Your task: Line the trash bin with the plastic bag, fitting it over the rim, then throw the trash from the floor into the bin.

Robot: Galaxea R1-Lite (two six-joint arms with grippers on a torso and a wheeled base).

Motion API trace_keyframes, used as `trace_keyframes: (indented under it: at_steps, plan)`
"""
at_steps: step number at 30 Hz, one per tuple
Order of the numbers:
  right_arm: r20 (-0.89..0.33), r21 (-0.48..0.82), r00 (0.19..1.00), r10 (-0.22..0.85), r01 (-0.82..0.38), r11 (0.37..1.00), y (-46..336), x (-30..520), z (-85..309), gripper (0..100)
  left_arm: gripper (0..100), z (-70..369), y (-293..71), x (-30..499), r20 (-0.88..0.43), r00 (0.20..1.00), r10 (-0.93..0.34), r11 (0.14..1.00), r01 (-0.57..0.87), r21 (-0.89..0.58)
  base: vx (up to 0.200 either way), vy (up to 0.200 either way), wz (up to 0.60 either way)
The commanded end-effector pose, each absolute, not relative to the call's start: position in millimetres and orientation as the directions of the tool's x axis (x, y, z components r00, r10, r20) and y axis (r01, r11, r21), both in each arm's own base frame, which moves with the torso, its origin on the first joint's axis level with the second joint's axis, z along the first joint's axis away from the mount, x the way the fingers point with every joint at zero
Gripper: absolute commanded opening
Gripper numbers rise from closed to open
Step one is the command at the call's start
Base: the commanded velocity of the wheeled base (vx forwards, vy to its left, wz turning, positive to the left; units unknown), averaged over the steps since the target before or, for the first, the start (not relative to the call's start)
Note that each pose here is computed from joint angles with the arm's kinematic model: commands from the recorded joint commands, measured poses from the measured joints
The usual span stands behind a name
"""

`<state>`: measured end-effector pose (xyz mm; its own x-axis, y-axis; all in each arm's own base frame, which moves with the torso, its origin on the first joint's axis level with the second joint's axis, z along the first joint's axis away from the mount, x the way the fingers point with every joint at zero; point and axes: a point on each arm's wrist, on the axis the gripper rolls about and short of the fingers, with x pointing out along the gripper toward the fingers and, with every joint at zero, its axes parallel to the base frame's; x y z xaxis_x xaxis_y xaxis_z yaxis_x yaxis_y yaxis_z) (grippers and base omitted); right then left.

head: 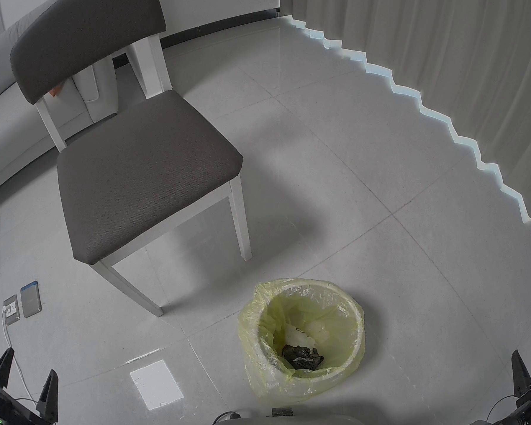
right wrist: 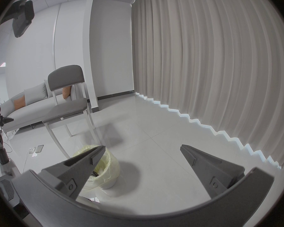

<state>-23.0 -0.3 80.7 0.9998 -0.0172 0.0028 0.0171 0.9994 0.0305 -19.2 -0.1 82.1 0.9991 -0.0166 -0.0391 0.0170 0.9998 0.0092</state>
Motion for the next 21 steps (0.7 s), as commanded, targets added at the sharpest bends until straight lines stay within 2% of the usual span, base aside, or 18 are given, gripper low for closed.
trace_keyframes:
  at_steps: [1,21]
  plan:
    - [-0.008,0.031,1.000,-0.017,0.017,0.999,-0.3,-22.2,75.7,100,100,76.1,-0.3,-22.8,0.006,1.000,-0.015,1.000,0.015,0.008,0.000,0.000,0.00]
    - [-0.006,0.029,1.000,-0.020,0.020,0.999,-0.4,-22.3,76.1,100,100,76.1,-0.3,-22.8,0.006,1.000,-0.015,1.000,0.015,0.011,0.000,0.000,0.00]
